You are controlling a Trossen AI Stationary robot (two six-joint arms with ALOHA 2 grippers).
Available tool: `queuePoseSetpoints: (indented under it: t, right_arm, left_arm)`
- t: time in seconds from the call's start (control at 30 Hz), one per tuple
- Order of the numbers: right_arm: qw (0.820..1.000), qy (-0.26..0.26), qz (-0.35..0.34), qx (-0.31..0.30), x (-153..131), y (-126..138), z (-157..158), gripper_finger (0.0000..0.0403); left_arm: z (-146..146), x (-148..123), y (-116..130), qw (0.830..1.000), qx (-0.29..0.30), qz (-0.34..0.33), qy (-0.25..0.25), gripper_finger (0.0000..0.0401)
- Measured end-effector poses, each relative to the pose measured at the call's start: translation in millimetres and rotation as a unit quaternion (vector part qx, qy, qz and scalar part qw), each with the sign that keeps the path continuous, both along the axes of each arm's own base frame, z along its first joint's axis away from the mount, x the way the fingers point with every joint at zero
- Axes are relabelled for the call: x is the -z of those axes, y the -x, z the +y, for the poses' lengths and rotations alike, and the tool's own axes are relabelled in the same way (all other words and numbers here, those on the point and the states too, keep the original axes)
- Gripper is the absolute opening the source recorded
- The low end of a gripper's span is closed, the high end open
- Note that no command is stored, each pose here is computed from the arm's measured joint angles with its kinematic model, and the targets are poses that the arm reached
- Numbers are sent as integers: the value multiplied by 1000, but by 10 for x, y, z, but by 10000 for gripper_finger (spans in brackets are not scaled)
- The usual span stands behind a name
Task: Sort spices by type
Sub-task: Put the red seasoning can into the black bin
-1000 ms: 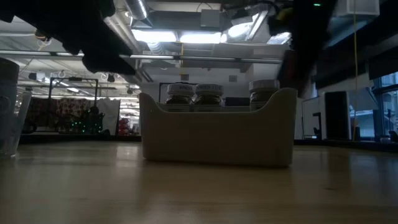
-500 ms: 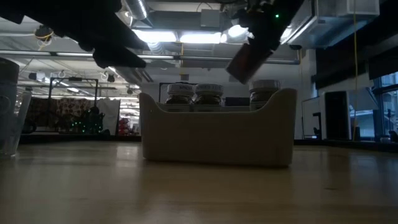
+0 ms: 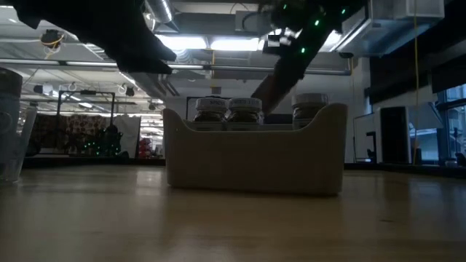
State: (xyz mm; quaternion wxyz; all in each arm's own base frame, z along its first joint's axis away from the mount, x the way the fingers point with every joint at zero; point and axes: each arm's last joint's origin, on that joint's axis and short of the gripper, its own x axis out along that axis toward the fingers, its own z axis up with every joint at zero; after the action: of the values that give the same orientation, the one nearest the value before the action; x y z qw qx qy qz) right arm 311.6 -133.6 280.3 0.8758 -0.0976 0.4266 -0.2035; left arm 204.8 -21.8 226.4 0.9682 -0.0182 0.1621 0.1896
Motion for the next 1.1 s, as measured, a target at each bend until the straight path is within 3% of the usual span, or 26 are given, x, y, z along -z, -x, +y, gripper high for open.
queuePoseSetpoints:
  t: [0.23,0.47,0.67,1.1]
  right_arm:
    - [999,-16,46,-1,159,-142,-351,202]
    - [992,-69,104,-14,251,-301,-580,202]
    - [988,-85,127,-34,419,-378,-615,202]
    - [984,-92,145,-40,512,-380,-641,202]
  left_arm:
    - [174,-40,88,999,-28,24,-33,311]
    - [294,-33,91,996,-48,41,-58,311]
    - [351,-29,95,995,-57,51,-71,311]
    - [366,19,96,994,-63,69,-63,311]
